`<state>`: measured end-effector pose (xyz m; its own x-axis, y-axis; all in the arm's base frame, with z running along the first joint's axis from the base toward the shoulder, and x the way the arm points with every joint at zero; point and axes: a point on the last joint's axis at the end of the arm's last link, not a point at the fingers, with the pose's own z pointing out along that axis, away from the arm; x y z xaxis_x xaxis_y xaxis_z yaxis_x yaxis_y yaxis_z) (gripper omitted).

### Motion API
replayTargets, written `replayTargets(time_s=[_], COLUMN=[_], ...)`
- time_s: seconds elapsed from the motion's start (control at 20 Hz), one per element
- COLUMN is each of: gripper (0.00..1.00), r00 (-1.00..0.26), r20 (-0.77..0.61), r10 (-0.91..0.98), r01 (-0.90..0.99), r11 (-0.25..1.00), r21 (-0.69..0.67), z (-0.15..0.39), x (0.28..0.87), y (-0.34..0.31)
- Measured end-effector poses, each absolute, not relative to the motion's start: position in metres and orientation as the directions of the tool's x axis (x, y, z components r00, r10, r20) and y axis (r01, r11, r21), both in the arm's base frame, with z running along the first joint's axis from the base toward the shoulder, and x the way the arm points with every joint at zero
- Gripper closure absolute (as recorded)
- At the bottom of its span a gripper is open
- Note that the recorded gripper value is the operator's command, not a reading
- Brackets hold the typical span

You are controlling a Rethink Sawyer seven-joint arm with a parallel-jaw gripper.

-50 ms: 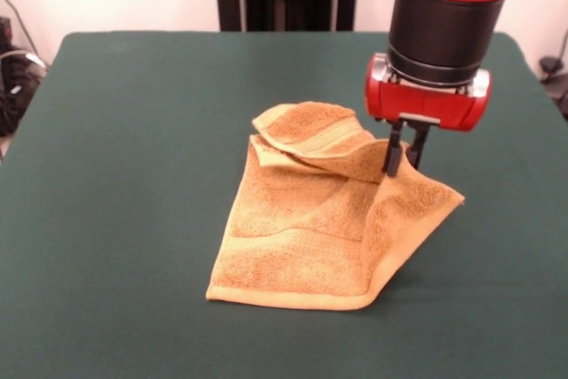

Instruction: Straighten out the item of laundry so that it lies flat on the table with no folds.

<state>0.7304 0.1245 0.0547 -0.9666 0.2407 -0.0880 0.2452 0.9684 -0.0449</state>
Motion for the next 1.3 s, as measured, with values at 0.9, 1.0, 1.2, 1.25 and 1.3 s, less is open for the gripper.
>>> replayTargets(time_s=[0.9,1.0,1.2,1.25,1.3], gripper=[1.0,1.0,1.0,1.0,1.0], r00=[-0.964,-0.967,-0.97,-0.971,-0.971], r20=[-0.086,-0.088,-0.09,-0.091,-0.091], r10=[0.251,0.241,0.227,0.223,0.22], r01=[0.254,0.243,0.229,0.225,0.222], r11=[0.967,0.97,0.973,0.974,0.975], r21=[-0.019,-0.016,-0.014,-0.014,-0.014], z=[0.034,0.03,0.027,0.027,0.027], x=[0.743,0.744,0.744,0.744,0.744], y=[0.141,0.151,0.162,0.165,0.167])
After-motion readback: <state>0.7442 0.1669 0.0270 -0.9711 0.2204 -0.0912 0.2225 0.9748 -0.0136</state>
